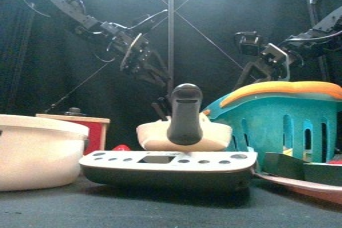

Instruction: Grab knife sharpener

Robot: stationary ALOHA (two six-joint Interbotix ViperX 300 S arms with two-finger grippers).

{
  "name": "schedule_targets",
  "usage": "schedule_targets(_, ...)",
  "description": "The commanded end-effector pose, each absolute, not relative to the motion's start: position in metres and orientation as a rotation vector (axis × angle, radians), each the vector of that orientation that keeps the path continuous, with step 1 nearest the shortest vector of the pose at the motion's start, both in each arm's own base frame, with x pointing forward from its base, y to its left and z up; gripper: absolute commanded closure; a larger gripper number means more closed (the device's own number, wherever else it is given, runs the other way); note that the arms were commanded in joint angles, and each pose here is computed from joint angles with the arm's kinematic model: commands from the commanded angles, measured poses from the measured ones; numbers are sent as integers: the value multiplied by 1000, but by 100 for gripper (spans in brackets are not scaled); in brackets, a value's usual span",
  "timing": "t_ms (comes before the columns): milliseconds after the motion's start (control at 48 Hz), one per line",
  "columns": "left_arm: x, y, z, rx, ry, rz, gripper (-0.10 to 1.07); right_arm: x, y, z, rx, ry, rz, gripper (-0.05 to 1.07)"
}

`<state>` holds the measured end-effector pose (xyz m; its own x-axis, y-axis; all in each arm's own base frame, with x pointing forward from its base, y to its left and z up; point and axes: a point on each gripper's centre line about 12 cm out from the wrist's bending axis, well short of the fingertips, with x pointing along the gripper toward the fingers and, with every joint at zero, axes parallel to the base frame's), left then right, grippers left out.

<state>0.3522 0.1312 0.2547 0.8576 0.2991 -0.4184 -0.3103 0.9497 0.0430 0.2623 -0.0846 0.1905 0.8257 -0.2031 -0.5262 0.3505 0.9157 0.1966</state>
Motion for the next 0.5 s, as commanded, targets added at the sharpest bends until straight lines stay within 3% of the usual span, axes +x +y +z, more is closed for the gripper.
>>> schedule_targets(0, 343, 130, 257, -27, 427, 325, 11, 266, -87, 200, 290, 491, -298, 3)
schedule_targets(146, 335, 128, 241, -36, 468, 325, 13, 268, -87, 202, 287, 488, -298, 3)
schedule_targets(354, 336, 126, 243, -28, 460, 306, 34, 267, -87, 200, 292, 491, -300, 3)
schedule_targets(479, 342, 124, 245, 3, 451, 271, 31, 267, -87, 200, 292, 492, -298, 3)
